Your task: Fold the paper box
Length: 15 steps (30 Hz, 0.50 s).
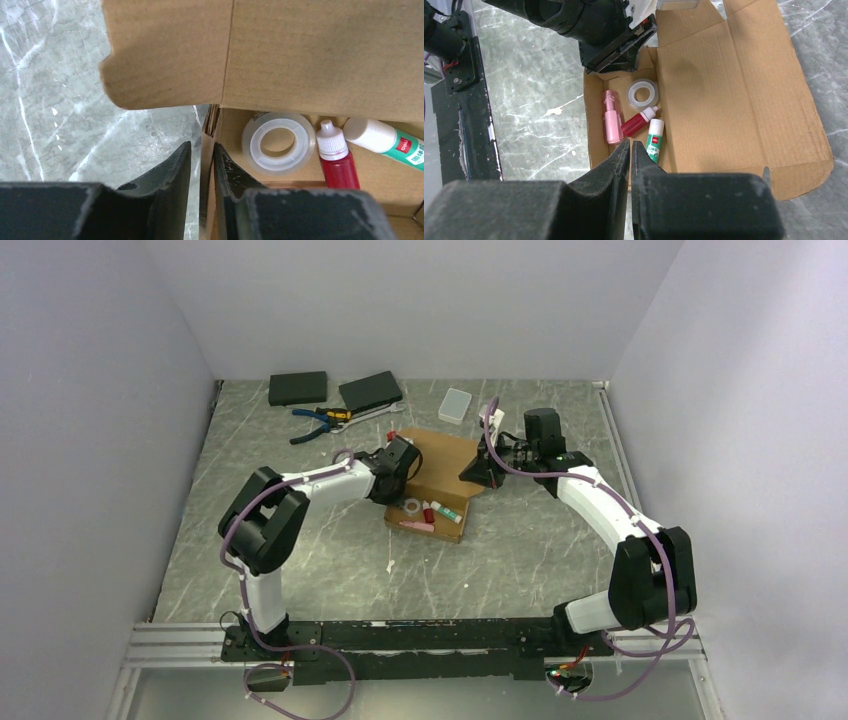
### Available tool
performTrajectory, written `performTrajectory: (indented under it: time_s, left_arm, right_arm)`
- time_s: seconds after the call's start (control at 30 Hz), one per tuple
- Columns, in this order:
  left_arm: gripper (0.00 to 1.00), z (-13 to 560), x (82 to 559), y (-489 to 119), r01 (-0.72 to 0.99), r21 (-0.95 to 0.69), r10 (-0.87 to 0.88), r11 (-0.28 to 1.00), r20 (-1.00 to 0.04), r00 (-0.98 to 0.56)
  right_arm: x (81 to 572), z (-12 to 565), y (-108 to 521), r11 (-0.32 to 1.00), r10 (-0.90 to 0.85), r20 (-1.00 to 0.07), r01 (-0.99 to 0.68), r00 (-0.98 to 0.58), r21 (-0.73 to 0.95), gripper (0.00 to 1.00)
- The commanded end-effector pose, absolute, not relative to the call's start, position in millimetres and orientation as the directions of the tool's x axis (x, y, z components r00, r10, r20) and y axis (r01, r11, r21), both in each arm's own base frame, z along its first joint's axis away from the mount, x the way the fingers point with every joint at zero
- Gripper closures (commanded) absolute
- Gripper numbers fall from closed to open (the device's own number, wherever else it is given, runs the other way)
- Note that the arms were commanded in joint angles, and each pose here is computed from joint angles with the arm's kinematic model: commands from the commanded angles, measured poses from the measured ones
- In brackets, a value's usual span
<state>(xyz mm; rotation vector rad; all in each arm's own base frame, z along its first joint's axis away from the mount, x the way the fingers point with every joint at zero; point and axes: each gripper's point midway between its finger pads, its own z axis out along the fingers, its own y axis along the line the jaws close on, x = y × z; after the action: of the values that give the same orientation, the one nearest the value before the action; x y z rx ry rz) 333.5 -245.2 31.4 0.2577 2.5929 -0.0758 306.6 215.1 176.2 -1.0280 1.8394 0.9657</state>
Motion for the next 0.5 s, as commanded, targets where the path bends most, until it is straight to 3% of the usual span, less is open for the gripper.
performTrajectory:
  time_s: [0.0, 0.27, 0.47]
  left_arm:
    - [0.69, 60, 339, -242, 0.178, -0.019, 0.137, 0.984, -0.563, -0.815]
    - [0.68, 85, 336, -246, 0.190, -0.072, 0.111, 0.979, -0.595, -0.796]
    - [0.58, 112, 332, -248, 0.216, -0.143, 0.078, 0.966, -0.636, -0.768]
  right_arm:
    - [309, 192, 216, 0.358, -0.264, -0.917, -0.913, -0.298, 0.194, 0.91]
    - [309, 193, 215, 0.359, -0.264, -0.918, -0.914, -0.295, 0.190, 0.91]
    - [310, 192, 211, 0.364, -0.282, -0.919, -0.917, -0.277, 0.165, 0.87]
